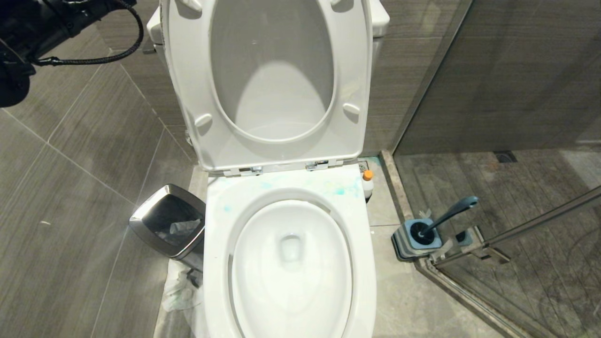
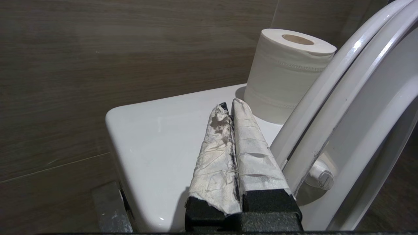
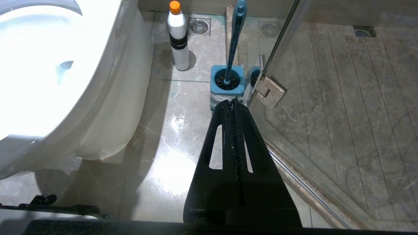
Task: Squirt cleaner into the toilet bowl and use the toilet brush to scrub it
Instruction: Close the toilet lid
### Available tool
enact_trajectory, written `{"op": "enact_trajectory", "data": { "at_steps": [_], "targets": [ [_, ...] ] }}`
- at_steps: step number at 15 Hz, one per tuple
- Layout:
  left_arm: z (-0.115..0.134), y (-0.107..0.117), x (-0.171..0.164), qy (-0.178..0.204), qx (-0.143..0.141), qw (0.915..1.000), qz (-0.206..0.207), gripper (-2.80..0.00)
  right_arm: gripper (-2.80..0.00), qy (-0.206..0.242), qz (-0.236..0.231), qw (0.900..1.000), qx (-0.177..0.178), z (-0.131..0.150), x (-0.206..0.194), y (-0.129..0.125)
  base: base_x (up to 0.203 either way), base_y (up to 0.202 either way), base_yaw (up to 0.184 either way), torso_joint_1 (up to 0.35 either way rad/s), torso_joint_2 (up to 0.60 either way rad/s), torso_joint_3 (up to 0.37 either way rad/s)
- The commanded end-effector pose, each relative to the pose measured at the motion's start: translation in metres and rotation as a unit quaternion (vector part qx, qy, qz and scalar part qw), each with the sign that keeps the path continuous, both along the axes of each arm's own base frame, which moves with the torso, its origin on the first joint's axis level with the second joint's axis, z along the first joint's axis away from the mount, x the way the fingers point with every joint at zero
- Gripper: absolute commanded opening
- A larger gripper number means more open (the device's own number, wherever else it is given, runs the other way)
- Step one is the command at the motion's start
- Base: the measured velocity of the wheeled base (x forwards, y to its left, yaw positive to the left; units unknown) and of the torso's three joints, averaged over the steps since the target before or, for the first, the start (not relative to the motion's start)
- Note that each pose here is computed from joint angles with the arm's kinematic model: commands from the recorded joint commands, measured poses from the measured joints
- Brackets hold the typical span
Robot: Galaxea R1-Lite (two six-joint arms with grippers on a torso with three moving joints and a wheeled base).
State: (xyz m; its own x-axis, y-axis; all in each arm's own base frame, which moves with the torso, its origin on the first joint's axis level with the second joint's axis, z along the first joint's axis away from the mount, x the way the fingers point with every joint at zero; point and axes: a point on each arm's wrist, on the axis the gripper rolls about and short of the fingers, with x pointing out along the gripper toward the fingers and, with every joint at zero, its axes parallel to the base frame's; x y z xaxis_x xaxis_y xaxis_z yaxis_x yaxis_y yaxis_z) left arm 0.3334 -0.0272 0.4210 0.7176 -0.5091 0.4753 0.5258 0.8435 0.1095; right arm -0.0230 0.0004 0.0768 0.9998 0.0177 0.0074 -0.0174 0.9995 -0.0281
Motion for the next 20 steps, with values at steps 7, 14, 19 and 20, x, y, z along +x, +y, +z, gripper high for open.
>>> {"op": "enact_trajectory", "data": {
  "at_steps": [7, 14, 19, 20],
  "targets": [
    [0.0003, -0.0025, 0.0002, -0.002, 0.0, 1.0, -0.005, -2.8, -2.8, 0.001, 0.0, 1.0, -0.001, 0.0, 0.0001, 0.0, 0.0, 0.0, 0.0, 0.0, 0.0, 0.0],
    [0.0007, -0.0024, -0.0004, -0.002, 0.0, 1.0, -0.005, -2.8, -2.8, 0.001, 0.0, 1.0, -0.001, 0.0, 0.0001, 0.0, 0.0, 0.0, 0.0, 0.0, 0.0, 0.0],
    [-0.0009, -0.0061, 0.0011, 0.0, 0.0, 1.0, -0.01, -2.8, -2.8, 0.001, 0.0, 1.0, -0.001, 0.0, 0.0001, 0.0, 0.0, 0.0, 0.0, 0.0, 0.0, 0.0],
    [-0.001, -0.0066, 0.0012, 0.0, 0.0, 0.9999, -0.011, -2.8, -2.8, 0.001, 0.0, 1.0, -0.001, 0.0, 0.0001, 0.0, 0.0, 0.0, 0.0, 0.0, 0.0, 0.0]
  ]
}}
